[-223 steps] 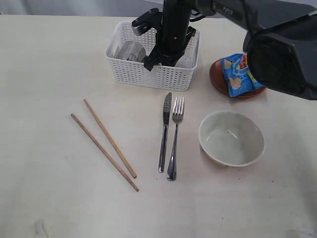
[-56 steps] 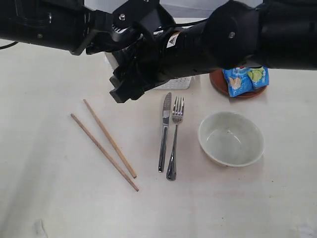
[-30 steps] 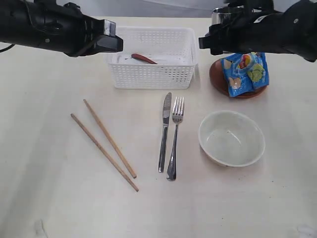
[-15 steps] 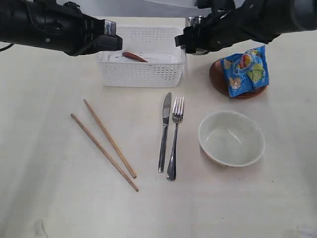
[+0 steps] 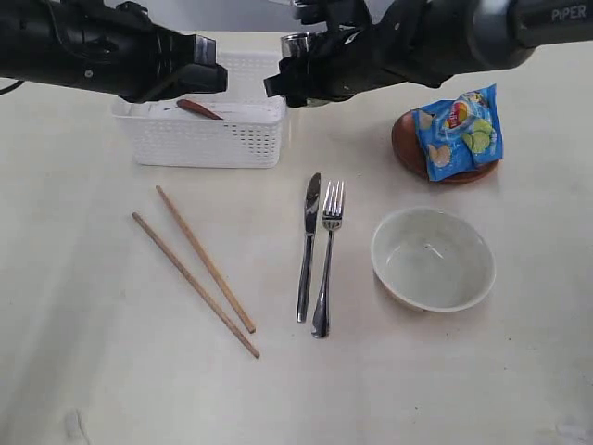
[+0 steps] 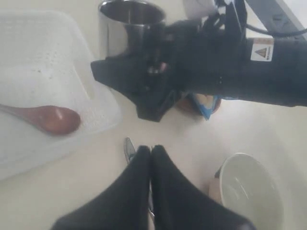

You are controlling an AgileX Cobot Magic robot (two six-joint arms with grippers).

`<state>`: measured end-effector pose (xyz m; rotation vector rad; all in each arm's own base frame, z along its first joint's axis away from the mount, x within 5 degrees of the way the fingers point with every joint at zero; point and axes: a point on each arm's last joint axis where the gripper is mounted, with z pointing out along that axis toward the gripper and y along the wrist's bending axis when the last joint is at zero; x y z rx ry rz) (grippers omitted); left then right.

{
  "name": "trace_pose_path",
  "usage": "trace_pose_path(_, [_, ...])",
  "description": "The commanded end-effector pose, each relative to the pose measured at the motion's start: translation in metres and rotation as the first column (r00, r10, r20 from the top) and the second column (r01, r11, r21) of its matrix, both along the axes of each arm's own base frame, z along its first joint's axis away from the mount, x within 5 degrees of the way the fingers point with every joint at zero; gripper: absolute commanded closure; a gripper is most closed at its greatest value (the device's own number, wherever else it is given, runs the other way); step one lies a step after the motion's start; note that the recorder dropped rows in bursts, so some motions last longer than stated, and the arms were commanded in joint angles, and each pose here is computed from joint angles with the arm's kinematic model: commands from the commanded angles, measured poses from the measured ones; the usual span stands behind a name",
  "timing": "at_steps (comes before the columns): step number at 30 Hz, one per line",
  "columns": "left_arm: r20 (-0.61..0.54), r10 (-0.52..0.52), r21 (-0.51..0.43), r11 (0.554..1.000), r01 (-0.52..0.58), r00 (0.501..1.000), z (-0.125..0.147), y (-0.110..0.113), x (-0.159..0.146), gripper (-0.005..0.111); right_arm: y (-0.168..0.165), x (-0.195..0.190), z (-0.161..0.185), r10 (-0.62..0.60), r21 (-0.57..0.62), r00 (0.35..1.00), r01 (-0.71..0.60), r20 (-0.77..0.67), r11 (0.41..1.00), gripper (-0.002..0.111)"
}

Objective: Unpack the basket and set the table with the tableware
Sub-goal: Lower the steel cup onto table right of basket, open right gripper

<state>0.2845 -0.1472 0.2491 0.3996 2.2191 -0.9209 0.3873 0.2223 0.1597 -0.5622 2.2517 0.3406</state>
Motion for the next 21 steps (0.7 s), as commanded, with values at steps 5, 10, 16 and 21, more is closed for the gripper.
trace_pose_path(5, [0.017, 0.034, -0.016, 0.999, -0.034, 0.999, 0.001, -0.001, 0.003, 0.107, -0.04, -0.034, -0.012, -0.097, -0.079, 0.984, 0.11, 0.15, 0.991, 0.109])
trace_pose_path(10, [0.043, 0.018, -0.054, 0.998, -0.016, 0.999, 0.005, -0.003, 0.003, 0.107, -0.042, -0.044, -0.014, -0.054, -0.119, 0.982, 0.077, 0.182, 0.99, 0.109])
trace_pose_path(16, [0.043, 0.018, -0.054, 0.998, -0.016, 0.999, 0.005, -0.003, 0.003, 0.107, -0.017, -0.043, 0.012, 0.023, -0.089, 0.977, -0.004, 0.211, 0.996, 0.109])
trace_pose_path(21, [0.046, 0.015, -0.049, 0.999, -0.013, 0.999, 0.005, -0.003, 0.003, 0.107, -0.004, -0.036, 0.029, 0.066, -0.065, 0.982, -0.055, 0.176, 0.996, 0.109])
